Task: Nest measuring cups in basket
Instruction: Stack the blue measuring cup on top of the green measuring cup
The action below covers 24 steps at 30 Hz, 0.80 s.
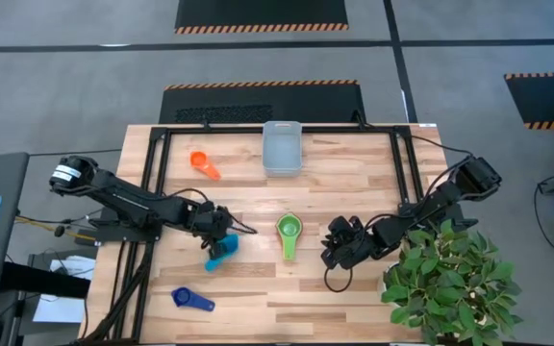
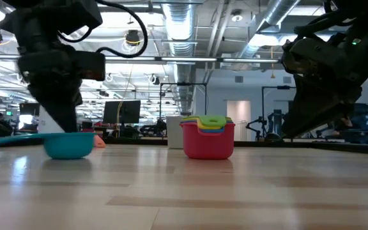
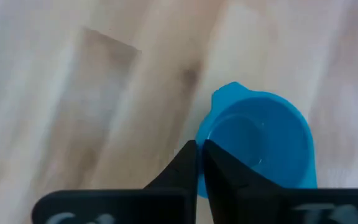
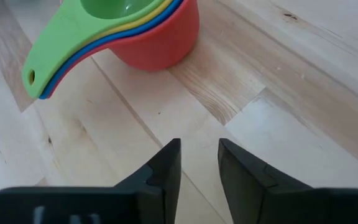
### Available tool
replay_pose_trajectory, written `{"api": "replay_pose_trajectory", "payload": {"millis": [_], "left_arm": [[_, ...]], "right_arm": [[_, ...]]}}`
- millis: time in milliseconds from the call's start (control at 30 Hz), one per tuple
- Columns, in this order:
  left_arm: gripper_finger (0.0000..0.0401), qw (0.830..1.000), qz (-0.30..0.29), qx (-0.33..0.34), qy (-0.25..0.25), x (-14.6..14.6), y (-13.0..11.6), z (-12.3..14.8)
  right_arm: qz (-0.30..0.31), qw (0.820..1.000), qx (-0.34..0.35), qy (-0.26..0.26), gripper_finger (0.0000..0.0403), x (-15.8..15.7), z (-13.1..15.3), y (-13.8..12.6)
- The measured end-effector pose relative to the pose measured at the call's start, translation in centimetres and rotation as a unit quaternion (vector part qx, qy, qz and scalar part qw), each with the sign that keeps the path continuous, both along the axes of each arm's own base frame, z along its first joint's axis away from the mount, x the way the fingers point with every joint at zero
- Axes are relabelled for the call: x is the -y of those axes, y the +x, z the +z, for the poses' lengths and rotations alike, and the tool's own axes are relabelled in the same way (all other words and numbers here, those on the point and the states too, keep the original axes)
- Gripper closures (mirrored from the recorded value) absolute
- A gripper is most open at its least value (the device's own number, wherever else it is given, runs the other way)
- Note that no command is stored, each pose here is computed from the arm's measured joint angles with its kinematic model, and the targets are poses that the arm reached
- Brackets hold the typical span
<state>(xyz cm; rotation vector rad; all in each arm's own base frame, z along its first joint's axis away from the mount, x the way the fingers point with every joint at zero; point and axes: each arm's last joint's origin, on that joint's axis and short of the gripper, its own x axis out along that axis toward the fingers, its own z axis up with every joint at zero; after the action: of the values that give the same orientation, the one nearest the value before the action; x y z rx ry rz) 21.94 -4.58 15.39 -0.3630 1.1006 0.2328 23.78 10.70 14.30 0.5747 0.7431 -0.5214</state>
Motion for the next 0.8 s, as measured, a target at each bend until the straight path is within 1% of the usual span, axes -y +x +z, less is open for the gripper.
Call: {"api": "replay_pose_trajectory", "payload": {"millis": [67,133,200,300,367,433,500,600,667,800], "left_arm": [[0.0398,0.998,0.066,0.019,0.007,-0.2,0.2,0.2],[0.0398,0.992,0.108,0.064,0.005,-0.3,0.7,0.7],[0.0399,0.984,0.123,0.127,-0.003,-0.1,1.9,1.7],[0.0399,0.962,0.134,0.235,-0.033,0.3,3.7,3.8],[0.0400,0.949,0.137,0.280,-0.044,0.1,4.7,5.0],[0.0400,0.942,0.145,0.299,-0.037,-0.3,5.3,6.1],[0.0400,0.934,0.166,0.314,-0.032,-0.8,6.0,6.9],[0.0400,0.928,0.195,0.316,-0.043,-1.4,7.0,7.5],[0.0400,0.931,0.204,0.299,-0.051,-1.7,7.7,7.1],[0.0401,0.931,0.218,0.290,-0.052,-1.6,9.9,6.2]], "right_arm": [[0.000,1.000,0.000,0.000,0.0275,0.0,0.0,0.0],[-0.001,1.000,0.000,-0.001,0.0277,0.0,0.0,0.0],[0.001,1.000,-0.001,-0.004,0.0279,0.0,0.0,0.0],[0.000,1.000,-0.007,-0.012,0.0280,0.4,0.0,0.1],[-0.007,1.000,-0.014,-0.014,0.0279,0.7,-0.1,0.0],[-0.012,1.000,-0.015,-0.014,0.0279,0.9,-0.1,0.1],[-0.013,1.000,-0.014,-0.014,0.0278,0.9,-0.1,0.1],[-0.013,1.000,-0.015,-0.015,0.0279,1.0,-0.1,0.1],[-0.012,1.000,-0.014,-0.015,0.0281,0.9,-0.1,0.1],[-0.012,1.000,-0.018,-0.017,0.0281,1.0,-0.2,0.1]]}}
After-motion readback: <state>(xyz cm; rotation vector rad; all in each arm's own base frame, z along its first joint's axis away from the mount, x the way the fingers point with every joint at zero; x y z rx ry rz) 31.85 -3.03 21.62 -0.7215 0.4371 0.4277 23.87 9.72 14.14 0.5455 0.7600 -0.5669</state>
